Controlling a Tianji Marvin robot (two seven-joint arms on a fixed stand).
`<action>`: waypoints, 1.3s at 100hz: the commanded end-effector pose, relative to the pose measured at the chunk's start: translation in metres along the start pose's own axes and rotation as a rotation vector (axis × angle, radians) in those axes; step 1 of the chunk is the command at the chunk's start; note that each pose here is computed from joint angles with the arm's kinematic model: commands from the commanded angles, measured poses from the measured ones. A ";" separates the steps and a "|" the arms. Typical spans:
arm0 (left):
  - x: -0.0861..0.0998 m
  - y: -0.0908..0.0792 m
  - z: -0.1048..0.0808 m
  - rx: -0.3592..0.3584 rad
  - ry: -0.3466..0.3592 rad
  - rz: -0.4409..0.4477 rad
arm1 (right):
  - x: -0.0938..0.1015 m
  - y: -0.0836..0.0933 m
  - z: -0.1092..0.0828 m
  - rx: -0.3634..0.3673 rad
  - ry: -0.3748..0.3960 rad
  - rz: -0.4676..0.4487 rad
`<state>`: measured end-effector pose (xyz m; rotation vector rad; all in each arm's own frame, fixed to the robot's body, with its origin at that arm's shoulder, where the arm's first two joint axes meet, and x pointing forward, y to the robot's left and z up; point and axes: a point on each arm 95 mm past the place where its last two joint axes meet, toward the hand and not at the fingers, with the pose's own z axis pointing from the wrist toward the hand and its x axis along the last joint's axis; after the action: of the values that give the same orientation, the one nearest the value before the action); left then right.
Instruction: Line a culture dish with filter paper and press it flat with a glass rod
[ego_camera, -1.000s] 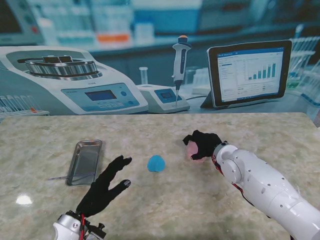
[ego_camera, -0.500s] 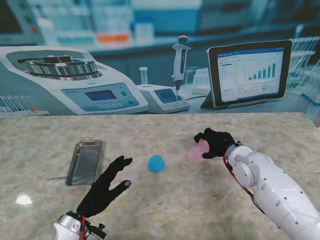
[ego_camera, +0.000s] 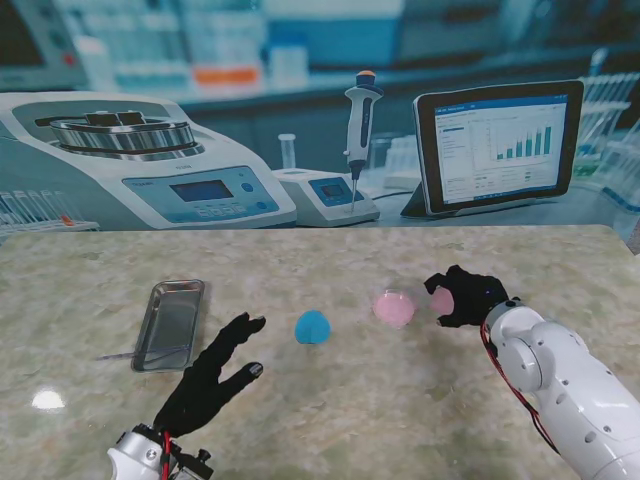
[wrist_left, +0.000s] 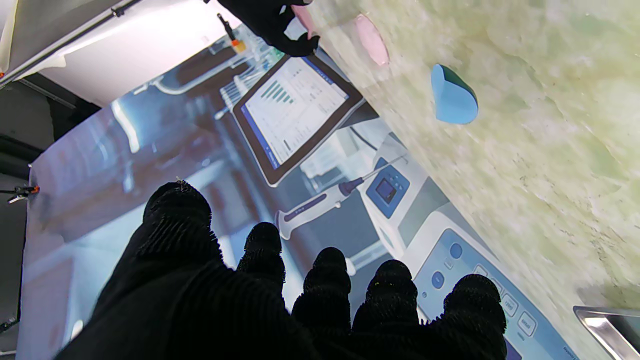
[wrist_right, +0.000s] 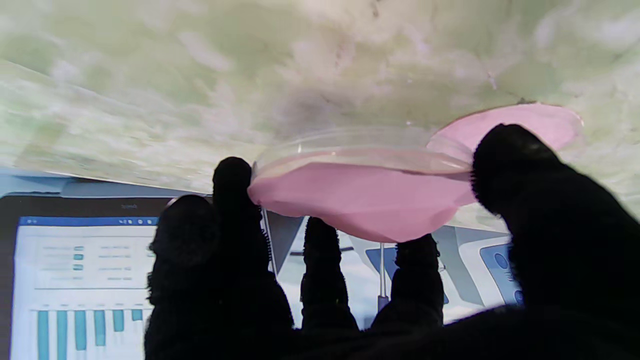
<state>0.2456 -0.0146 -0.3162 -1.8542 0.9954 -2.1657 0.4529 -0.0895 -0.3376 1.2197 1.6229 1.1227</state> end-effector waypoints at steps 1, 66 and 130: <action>0.001 0.003 -0.002 -0.010 0.000 -0.006 | -0.004 -0.012 -0.007 0.028 -0.015 -0.008; 0.005 0.006 0.000 -0.014 0.005 -0.005 | -0.026 -0.048 -0.042 0.090 -0.121 0.005; 0.005 0.003 -0.003 -0.008 0.006 -0.003 | -0.022 -0.057 -0.041 0.145 -0.122 -0.011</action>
<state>0.2432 -0.0181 -0.3143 -1.8521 0.9995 -2.1729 0.4071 -0.1276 -0.3738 1.3373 1.6221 0.9353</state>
